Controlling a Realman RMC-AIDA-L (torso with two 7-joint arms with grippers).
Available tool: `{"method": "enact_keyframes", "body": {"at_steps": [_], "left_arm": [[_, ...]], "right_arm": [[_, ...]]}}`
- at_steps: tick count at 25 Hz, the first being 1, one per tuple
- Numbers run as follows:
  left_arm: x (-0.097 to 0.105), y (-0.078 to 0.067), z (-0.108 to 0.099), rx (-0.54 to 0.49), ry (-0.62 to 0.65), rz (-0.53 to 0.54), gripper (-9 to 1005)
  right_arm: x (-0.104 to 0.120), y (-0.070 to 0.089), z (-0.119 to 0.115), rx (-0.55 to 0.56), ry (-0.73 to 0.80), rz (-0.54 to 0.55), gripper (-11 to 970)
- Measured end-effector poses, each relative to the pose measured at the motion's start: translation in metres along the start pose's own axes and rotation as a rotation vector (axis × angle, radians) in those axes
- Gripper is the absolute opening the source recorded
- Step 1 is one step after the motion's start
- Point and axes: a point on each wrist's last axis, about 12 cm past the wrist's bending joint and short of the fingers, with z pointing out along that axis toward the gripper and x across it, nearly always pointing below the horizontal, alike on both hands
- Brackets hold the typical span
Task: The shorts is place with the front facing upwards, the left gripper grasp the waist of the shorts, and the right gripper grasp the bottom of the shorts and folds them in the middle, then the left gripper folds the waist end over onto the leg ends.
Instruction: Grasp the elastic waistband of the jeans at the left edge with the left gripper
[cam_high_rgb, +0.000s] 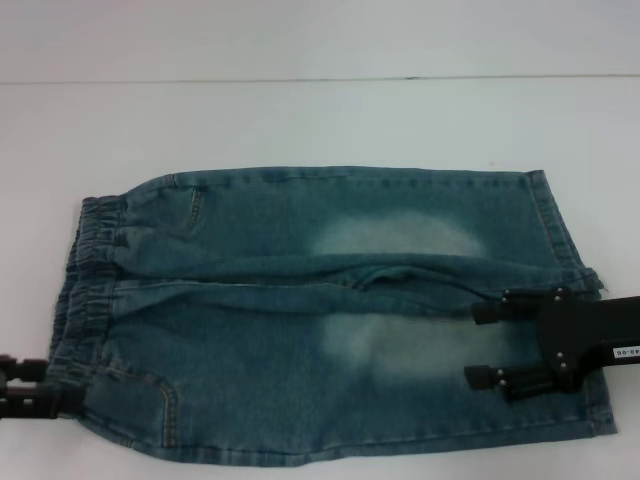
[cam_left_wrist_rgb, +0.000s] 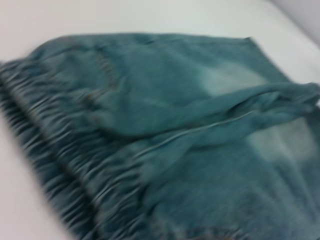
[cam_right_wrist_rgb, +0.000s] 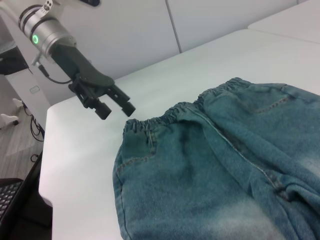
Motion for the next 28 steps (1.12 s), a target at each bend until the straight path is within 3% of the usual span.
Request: {"method": "enact_keyframes", "body": {"at_steps": [10, 22, 28], "left_arm": [[0.016, 0.014, -0.001, -0.127, 0.051, -0.079, 839], [0.007, 0.013, 0.01, -0.104, 0.058, -0.065, 814], [0.002, 0.012, 0.019, -0.093, 0.101, -0.042, 585]], "right_arm": [[-0.008, -0.004, 0.003, -0.011, 0.01, -0.041, 926], [-0.009, -0.004, 0.004, -0.014, 0.012, -0.043, 925], [-0.007, -0.004, 0.002, -0.004, 0.011, -0.037, 925]]}}
